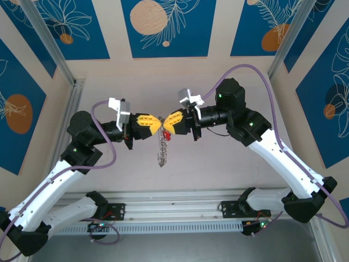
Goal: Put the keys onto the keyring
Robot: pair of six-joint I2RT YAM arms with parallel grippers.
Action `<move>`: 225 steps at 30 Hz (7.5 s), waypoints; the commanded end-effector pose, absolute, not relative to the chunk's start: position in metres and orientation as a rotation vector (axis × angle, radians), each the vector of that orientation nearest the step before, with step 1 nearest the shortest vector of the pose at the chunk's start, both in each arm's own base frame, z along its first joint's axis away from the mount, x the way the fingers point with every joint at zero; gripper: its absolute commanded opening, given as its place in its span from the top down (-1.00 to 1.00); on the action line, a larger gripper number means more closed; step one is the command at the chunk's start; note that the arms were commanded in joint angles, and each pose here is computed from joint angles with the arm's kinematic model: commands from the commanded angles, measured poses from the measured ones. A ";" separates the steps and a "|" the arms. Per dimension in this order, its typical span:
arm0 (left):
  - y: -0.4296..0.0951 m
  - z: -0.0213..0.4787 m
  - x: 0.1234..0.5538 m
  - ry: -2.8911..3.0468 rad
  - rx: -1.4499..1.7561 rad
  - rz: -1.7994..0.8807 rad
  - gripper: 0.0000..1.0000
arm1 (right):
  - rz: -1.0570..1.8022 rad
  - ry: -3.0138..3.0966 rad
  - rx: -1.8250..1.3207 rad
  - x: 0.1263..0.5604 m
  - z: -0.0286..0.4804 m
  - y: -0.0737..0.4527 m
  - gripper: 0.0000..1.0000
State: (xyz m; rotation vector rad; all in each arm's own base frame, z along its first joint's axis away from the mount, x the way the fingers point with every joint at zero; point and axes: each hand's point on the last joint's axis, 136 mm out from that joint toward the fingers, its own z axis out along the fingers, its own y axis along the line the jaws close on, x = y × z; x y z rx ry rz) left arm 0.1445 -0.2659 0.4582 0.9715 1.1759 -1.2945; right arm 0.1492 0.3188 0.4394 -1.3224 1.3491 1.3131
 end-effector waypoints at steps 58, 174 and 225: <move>-0.267 0.404 0.154 1.585 1.387 -0.989 0.47 | 0.812 1.537 -1.639 0.143 0.420 0.328 1.00; -0.274 0.456 0.126 1.193 1.288 -1.196 1.00 | 1.347 1.679 -1.388 0.157 0.393 0.314 0.55; -0.279 0.462 0.139 1.190 1.203 -1.219 1.00 | 1.294 1.310 -1.348 0.130 0.440 0.304 0.41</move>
